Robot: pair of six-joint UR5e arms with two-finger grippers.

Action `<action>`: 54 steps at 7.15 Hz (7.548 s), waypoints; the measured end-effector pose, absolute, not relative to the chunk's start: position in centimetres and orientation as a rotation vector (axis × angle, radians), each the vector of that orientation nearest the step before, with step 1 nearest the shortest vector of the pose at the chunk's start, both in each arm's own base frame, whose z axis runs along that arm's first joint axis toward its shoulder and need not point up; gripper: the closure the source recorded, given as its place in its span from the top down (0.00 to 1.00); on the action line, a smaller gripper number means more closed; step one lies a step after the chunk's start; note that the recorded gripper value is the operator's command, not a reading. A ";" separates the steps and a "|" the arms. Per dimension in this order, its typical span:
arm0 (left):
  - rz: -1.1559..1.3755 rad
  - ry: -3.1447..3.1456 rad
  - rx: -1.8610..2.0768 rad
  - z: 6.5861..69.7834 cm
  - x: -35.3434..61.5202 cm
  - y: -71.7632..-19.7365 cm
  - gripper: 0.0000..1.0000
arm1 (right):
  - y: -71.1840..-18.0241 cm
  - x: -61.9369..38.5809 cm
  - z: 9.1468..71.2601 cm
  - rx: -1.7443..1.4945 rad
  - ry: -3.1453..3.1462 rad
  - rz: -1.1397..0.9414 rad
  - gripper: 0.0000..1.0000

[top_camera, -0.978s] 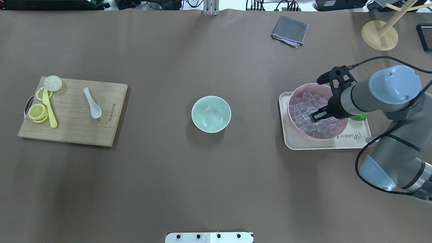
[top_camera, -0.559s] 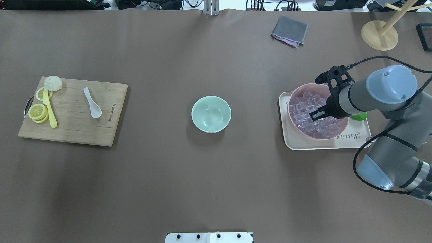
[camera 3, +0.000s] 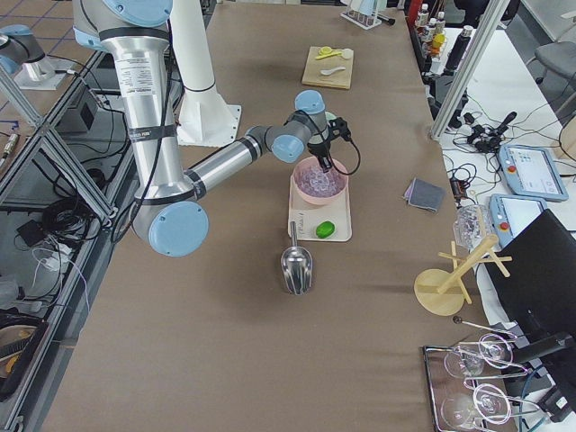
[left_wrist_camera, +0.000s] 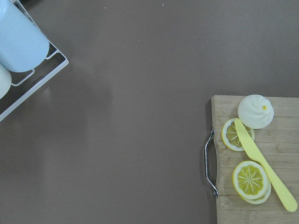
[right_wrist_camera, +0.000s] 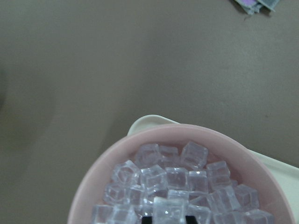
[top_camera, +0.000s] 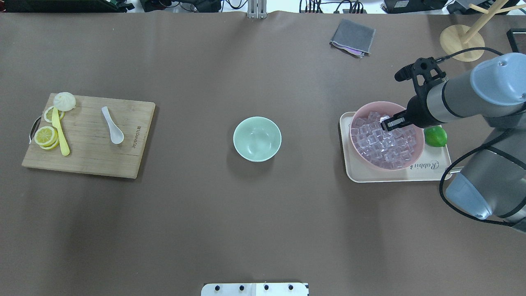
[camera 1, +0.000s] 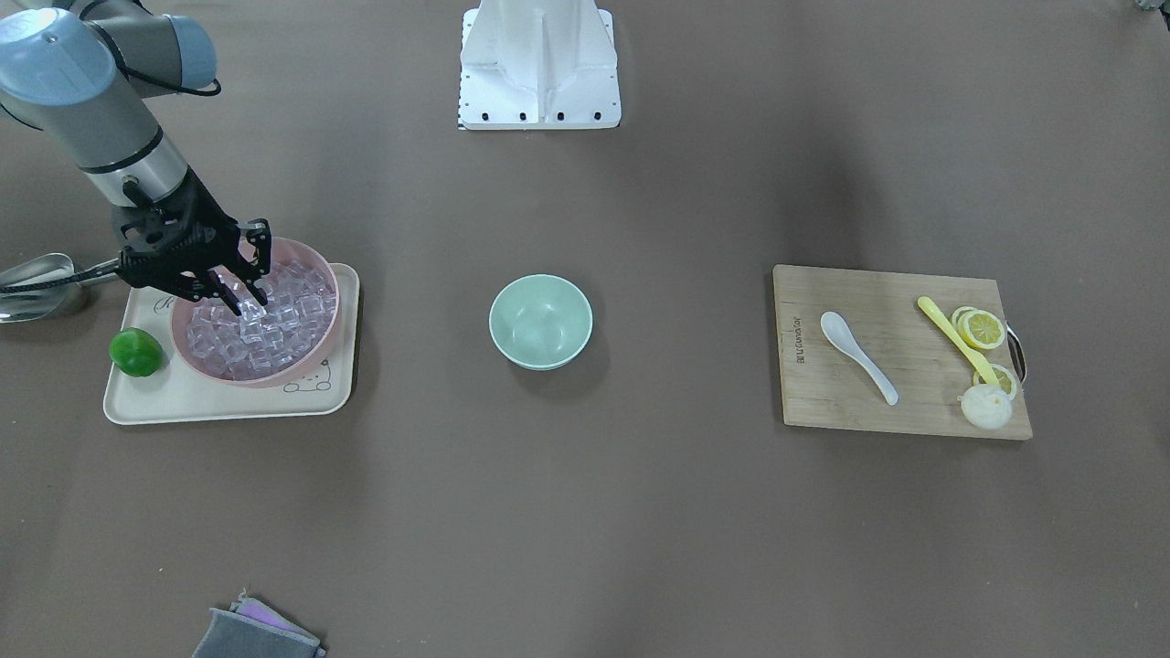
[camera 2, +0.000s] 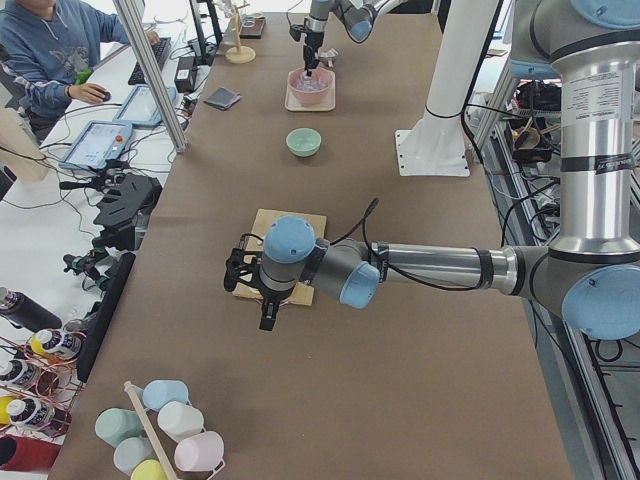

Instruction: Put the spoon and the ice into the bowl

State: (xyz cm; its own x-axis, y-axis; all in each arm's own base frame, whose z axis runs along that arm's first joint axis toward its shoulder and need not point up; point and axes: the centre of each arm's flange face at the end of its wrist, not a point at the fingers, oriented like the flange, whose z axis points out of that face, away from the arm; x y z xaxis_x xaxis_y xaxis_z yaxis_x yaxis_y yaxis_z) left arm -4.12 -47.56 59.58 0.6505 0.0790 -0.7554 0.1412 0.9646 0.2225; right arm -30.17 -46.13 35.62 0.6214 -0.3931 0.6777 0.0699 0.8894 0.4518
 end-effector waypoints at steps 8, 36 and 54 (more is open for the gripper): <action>-0.132 0.825 0.090 49.9 24.0 -58.2 0.98 | -42.1 -55.5 17.8 0.421 -0.899 -0.082 0.49; 0.077 0.788 0.275 44.1 9.8 -55.2 0.99 | -56.1 -0.9 49.9 0.252 -0.746 -0.129 1.00; 0.105 0.792 0.222 53.9 -0.1 -48.7 0.99 | -48.2 1.5 59.7 0.262 -0.734 -0.172 1.00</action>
State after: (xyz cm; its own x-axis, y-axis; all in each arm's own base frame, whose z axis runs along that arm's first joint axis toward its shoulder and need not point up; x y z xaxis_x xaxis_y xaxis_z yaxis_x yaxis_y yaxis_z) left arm -0.07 -48.75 53.91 0.6989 0.1764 -0.6931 -0.0102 0.9715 0.2370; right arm 1.52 -48.23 59.69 0.7307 -0.2451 0.6371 0.0627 0.9535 0.2949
